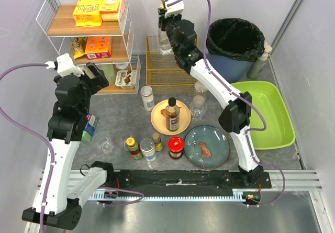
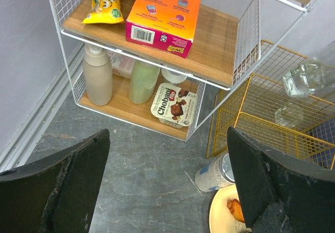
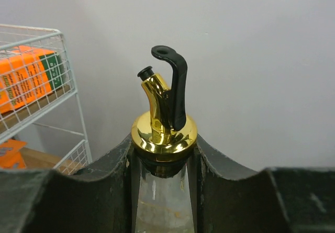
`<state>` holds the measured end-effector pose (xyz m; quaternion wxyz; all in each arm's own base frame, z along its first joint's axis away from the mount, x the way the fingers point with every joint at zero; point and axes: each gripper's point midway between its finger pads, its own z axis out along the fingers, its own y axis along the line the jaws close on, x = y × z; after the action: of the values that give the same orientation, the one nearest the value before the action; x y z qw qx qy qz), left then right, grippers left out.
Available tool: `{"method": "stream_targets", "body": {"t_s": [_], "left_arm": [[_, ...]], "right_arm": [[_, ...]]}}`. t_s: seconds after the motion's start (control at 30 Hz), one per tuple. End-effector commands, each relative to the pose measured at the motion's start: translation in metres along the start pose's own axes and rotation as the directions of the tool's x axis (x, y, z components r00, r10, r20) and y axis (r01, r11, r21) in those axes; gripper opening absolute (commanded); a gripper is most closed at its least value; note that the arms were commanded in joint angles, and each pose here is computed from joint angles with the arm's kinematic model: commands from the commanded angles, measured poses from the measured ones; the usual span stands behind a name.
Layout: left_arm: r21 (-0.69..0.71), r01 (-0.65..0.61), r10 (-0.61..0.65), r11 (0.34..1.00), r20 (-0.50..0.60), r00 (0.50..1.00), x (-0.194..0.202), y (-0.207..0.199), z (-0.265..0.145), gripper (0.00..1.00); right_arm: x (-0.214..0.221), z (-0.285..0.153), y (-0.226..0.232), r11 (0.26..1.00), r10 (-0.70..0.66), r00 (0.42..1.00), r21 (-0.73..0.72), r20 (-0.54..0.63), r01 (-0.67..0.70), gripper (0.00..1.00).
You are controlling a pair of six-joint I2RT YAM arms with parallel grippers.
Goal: Clear the kitchen counter
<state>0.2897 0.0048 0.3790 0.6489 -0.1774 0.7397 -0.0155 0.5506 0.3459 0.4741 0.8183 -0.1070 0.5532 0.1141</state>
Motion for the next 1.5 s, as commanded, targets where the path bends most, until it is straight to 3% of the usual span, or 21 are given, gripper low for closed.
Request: {"method": "stream_targets", "body": {"t_s": [0.0, 0.43, 0.93, 1.2, 1.47], "left_arm": [[-0.003, -0.019, 0.019, 1.0, 0.006, 1.0, -0.005, 0.0, 0.001, 0.98], [-0.019, -0.016, 0.016, 1.0, -0.013, 1.0, 0.001, 0.003, 0.001, 0.98], [-0.009, -0.014, 0.013, 1.0, -0.052, 0.999, 0.013, 0.0, 0.006, 0.98], [-0.003, -0.016, 0.016, 1.0, -0.059, 0.998, 0.015, -0.001, 0.006, 0.98], [0.0, -0.013, 0.013, 1.0, -0.068, 0.998, 0.018, -0.001, 0.006, 0.98]], "right_arm": [[-0.097, 0.0, -0.03, 0.993, 0.037, 0.948, 0.092, 0.317, -0.07, 0.0], [-0.084, 0.005, -0.056, 0.971, -0.003, 0.9, 0.218, 0.436, -0.102, 0.0], [-0.037, 0.01, -0.067, 0.944, -0.064, 0.919, 0.322, 0.39, -0.071, 0.0], [-0.019, 0.004, -0.088, 0.899, -0.054, 0.902, 0.415, 0.429, -0.143, 0.0], [-0.012, 0.004, -0.09, 0.897, -0.035, 0.894, 0.409, 0.446, -0.168, 0.0]]}}
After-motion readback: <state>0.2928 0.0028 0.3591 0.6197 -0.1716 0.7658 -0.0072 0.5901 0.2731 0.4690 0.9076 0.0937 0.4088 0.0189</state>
